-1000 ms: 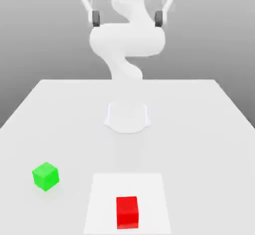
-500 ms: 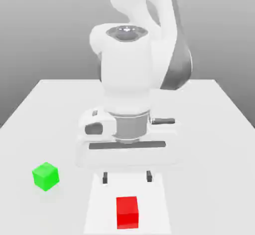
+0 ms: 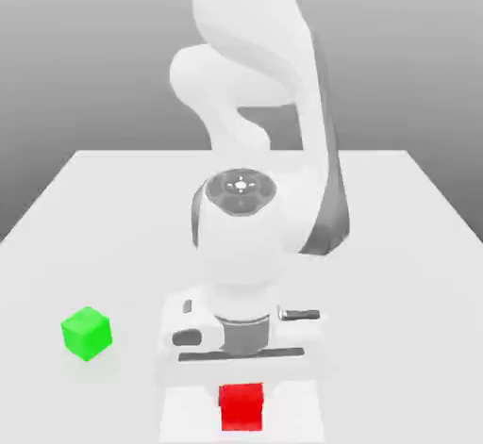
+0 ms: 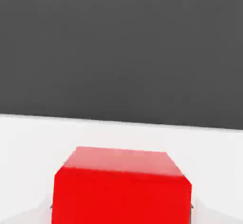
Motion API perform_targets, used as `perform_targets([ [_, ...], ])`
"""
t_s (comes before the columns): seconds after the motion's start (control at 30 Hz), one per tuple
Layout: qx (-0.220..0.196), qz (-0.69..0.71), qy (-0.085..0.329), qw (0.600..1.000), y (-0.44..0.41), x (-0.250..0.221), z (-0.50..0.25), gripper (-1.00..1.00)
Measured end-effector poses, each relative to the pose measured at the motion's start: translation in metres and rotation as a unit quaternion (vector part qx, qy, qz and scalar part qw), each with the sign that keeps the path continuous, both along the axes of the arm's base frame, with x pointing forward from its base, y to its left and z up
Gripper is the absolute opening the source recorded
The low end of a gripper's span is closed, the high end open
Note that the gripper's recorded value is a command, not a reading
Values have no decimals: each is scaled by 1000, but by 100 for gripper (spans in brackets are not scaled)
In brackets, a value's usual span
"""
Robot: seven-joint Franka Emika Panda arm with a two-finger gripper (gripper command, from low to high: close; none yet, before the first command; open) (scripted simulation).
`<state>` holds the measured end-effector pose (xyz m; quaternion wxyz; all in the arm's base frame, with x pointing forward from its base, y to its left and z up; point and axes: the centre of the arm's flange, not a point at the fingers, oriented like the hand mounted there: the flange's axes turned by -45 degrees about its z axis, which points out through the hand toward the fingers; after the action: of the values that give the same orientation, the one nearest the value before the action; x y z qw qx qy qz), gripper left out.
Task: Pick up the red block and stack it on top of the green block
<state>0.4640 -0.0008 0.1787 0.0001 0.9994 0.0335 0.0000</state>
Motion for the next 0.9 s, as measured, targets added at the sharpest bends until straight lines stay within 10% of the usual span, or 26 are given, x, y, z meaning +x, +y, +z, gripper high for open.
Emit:
perform_targets([
  [0.27,-6,-209,-1,978,-88,-29,45,-100],
  [0.63,-1,-601,-1,800,-231,-133,67,-100],
  [0.83,1,-622,-1,783,-233,-138,15,-100],
  [0.87,0,-622,-1,783,-233,-138,7,100],
  [0.9,0,-622,-1,783,-233,-138,7,100],
])
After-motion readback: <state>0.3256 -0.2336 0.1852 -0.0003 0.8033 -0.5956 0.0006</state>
